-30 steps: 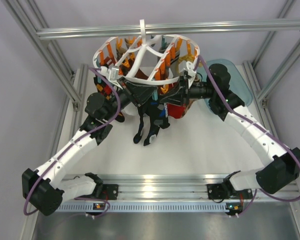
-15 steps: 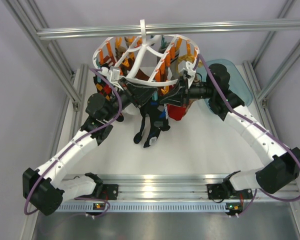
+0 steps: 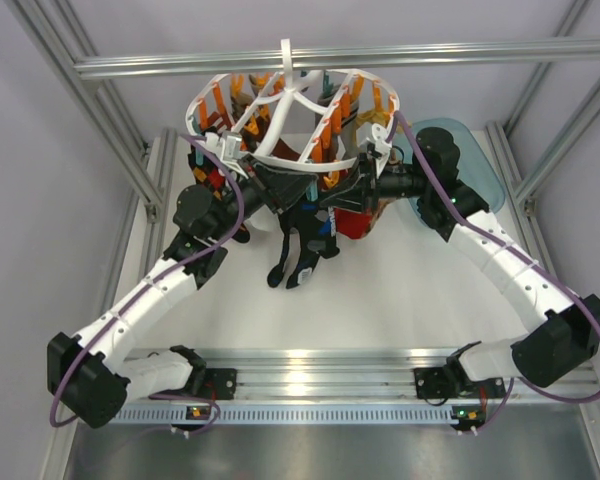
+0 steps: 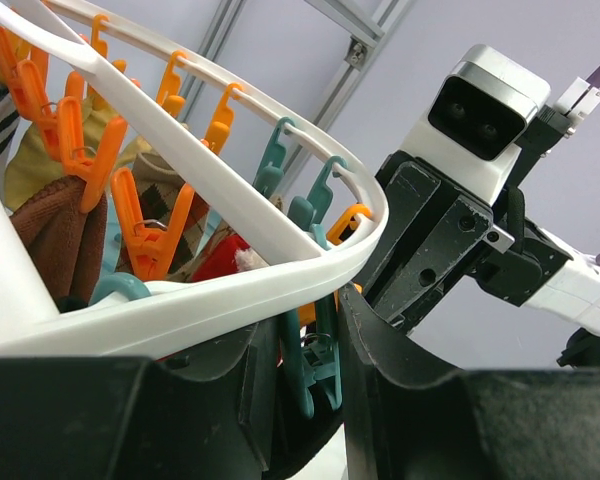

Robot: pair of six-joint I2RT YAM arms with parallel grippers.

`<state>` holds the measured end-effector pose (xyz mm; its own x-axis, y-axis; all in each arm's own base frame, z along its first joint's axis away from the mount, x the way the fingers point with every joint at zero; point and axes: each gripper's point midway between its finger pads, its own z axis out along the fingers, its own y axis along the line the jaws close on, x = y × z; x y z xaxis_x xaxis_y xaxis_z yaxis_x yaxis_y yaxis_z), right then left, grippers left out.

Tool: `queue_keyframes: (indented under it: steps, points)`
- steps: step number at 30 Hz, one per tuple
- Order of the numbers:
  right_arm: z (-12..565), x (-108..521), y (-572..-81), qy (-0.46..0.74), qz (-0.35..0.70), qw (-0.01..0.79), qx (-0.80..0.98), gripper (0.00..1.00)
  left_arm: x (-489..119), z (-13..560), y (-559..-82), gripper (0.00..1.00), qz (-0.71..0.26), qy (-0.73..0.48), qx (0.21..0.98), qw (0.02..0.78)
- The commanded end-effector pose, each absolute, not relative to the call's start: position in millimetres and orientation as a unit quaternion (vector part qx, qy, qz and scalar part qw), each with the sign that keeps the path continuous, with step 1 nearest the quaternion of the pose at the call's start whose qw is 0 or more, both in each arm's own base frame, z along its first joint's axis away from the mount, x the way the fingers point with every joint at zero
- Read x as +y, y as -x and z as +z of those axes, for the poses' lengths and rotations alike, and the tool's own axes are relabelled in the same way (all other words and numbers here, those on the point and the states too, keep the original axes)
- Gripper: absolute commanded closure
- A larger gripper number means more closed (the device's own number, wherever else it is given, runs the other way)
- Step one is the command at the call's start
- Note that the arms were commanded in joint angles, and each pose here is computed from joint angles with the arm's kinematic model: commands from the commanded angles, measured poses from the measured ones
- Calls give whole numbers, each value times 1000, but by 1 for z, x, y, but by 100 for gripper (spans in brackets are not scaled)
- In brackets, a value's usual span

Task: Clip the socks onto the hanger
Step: Clamp the sock onto the hanger.

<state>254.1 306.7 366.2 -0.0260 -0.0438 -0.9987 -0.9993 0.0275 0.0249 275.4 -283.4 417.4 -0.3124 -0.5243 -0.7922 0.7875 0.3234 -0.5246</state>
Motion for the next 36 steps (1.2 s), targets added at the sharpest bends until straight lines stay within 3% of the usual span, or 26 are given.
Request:
queue_keyframes:
  steps: [1, 21, 36]
  points:
    - [359, 309, -271, 487, 471, 499, 540, 100, -291, 449, -250, 100, -607, -158, 534, 567]
    - [355, 310, -270, 489, 473, 493, 542, 100, -296, 454, -253, 100, -623, -150, 532, 553]
    - [382, 306, -271, 462, 501, 502, 533, 100, -296, 427, -248, 100, -599, -184, 543, 559]
